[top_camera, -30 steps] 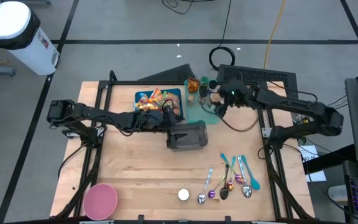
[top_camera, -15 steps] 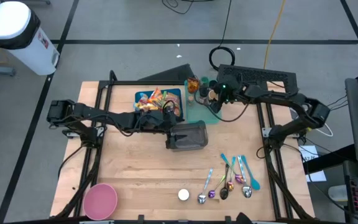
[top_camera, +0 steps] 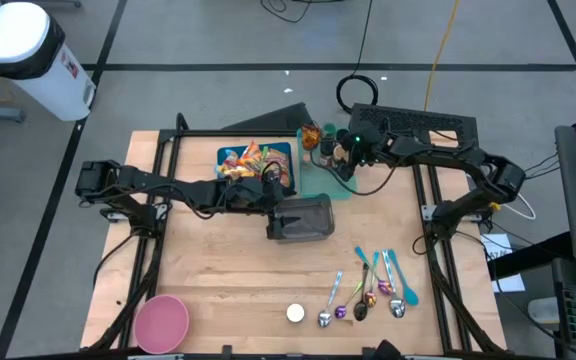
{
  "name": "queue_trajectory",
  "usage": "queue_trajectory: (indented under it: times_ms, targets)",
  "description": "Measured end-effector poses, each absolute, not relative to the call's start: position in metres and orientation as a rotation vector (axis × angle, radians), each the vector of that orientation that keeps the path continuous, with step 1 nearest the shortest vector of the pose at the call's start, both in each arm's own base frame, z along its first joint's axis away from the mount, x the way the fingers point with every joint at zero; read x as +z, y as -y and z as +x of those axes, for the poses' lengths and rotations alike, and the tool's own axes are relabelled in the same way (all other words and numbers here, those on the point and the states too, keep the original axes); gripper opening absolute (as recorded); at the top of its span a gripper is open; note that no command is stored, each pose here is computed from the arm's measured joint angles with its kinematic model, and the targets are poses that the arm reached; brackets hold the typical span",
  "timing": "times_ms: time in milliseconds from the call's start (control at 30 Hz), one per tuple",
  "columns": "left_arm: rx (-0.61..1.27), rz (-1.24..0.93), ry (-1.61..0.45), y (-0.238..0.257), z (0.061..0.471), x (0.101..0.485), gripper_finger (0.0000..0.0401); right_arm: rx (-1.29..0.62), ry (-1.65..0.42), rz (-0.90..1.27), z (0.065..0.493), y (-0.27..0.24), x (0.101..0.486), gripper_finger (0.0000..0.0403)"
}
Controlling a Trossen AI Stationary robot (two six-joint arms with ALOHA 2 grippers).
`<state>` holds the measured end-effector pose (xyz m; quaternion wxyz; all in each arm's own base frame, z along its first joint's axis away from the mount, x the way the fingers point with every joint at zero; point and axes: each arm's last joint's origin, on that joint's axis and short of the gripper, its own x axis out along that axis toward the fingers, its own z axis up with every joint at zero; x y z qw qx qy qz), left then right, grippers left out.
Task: Pick & Place Food Item
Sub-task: Put the golden seasoning bottle into the green bin, then put the white seasoning bottle into the green bin
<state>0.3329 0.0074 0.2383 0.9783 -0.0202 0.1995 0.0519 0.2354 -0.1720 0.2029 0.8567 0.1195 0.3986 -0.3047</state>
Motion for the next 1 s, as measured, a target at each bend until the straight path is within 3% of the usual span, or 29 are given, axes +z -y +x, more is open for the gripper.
queue_trajectory:
  times_ms: [133, 200, 400, 633, 1000]
  targets:
    - [0.109, -0.062, -0.399, -0.007, 0.333, 0.238, 0.0367, -0.634, -0.822, 0.247, 0.234, 0.169, 0.209, 0.0376]
    - [0.114, -0.088, -0.400, -0.007, 0.333, 0.238, 0.0367, -0.628, -0.800, 0.237, 0.232, 0.165, 0.217, 0.0390]
    - [0.116, -0.126, -0.462, -0.005, 0.330, 0.232, 0.0367, -0.576, -0.694, 0.183, 0.220, 0.136, 0.255, 0.0377]
    - [-0.013, -0.230, -0.543, 0.015, 0.326, 0.224, 0.0367, -0.405, -0.570, 0.104, 0.202, 0.078, 0.295, 0.0377]
    - [-0.146, -0.321, -0.438, 0.082, 0.299, 0.193, 0.0367, -0.049, -0.391, 0.077, 0.184, -0.002, 0.325, 0.0377]
